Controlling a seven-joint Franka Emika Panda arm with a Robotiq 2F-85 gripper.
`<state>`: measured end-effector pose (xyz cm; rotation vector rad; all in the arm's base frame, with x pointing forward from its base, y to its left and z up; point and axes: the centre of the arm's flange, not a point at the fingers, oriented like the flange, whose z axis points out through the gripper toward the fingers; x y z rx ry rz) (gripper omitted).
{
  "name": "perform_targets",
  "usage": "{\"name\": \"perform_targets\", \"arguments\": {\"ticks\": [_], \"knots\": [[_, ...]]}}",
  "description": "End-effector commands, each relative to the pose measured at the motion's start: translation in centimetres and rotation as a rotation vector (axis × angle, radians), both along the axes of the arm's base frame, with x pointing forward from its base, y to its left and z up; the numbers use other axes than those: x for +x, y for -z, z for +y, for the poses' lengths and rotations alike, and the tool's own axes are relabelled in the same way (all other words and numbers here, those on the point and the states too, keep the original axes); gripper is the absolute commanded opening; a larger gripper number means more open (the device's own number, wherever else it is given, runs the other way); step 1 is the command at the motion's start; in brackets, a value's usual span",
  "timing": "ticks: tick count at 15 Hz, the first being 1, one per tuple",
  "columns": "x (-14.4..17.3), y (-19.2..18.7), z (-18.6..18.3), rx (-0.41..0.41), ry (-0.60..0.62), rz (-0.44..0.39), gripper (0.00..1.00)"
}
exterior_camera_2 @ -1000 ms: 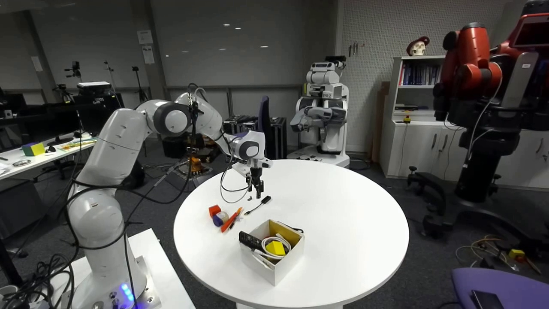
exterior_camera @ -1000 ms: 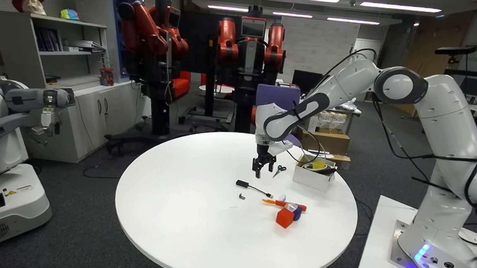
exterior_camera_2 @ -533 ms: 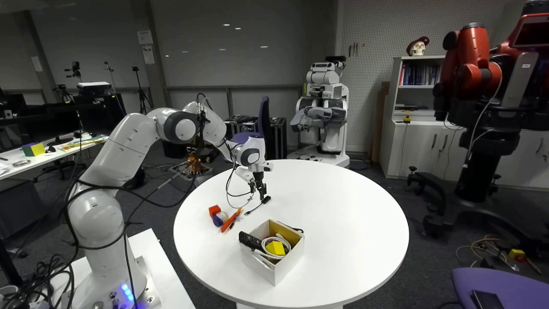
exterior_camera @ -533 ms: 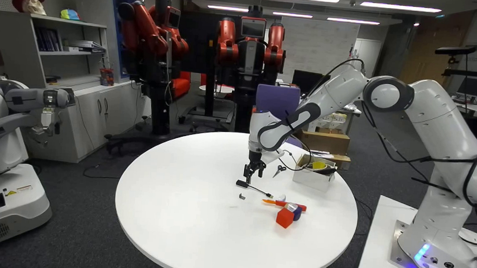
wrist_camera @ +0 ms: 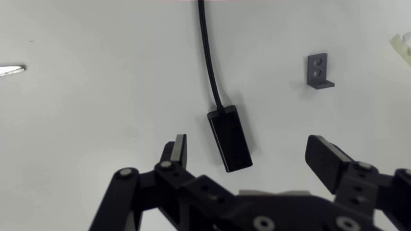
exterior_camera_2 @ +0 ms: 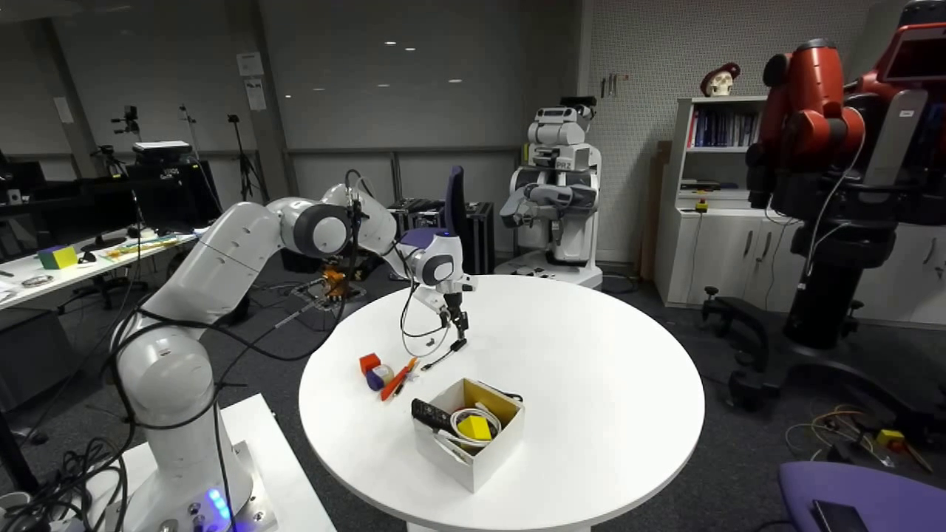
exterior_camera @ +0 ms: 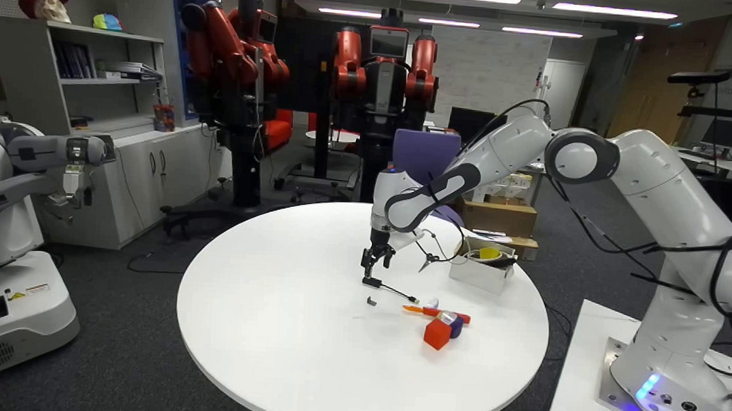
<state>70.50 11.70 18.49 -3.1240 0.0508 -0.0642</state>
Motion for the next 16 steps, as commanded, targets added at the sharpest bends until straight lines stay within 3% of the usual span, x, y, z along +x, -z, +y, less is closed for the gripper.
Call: {"name": "perform_targets", "arguments": {"ticks": [1,9,11,12,13,16], "knots": [[2.6,0.6,-0.1,-0.025,-0.009,-0.018,1.00],[3.7,2.4,-0.2,-0.033,-0.001,0.006,1.00],[3.7,2.6,-0.2,-0.038,0.001,0.020,0.95],[3.7,2.6,-0.2,-0.041,0.003,0.030,0.91],[3.7,2.7,-0.2,-0.043,0.007,0.042,0.72],[3.6,2.8,-0.1,-0.048,0.009,0.070,0.49]]}}
